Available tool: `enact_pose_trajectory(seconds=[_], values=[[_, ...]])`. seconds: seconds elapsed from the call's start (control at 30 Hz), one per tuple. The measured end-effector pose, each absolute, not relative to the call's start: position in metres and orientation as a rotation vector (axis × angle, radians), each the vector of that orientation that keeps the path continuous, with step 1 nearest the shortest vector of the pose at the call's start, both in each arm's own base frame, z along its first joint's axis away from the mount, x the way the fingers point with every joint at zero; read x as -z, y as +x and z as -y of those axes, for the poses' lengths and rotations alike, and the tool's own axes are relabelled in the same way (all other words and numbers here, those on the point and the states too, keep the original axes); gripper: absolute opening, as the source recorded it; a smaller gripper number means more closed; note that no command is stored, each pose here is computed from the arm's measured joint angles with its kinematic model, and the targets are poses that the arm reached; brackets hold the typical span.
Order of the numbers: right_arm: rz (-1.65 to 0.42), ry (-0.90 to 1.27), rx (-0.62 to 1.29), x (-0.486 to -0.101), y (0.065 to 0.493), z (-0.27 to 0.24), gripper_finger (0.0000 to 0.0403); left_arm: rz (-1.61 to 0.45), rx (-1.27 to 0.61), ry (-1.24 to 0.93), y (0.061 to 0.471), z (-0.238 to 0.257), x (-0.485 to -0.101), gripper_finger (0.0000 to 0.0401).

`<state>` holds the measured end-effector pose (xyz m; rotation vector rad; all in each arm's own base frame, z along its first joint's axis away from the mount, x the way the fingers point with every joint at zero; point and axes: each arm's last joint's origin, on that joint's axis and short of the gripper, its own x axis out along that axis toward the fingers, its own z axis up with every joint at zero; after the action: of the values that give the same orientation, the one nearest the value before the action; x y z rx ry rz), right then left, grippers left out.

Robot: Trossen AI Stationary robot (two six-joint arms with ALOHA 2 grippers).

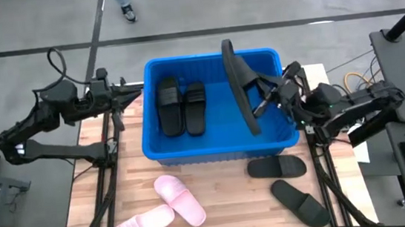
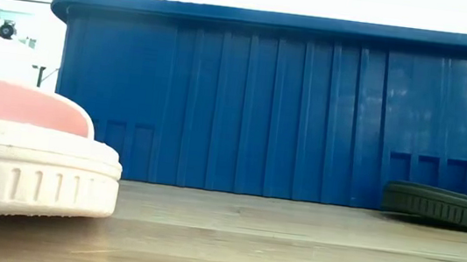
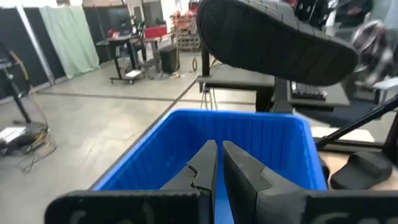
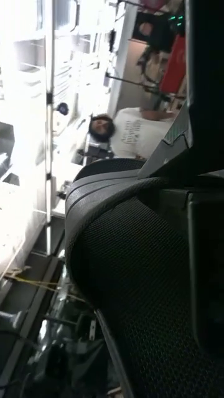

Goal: Pick and place slides into bin
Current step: Put the black slide into the blue bin

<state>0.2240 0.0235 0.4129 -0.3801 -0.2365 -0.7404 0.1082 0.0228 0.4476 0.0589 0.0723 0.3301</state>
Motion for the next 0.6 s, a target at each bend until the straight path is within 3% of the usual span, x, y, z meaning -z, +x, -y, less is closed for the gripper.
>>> enact_pose_trajectory(seconds=[0.6], values=[[-0.215, -0.365, 0.790, -0.451, 0.297, -0.007, 0.0013, 0.005, -0.469, 0.060, 0.072, -0.021, -0.447, 0.0011]])
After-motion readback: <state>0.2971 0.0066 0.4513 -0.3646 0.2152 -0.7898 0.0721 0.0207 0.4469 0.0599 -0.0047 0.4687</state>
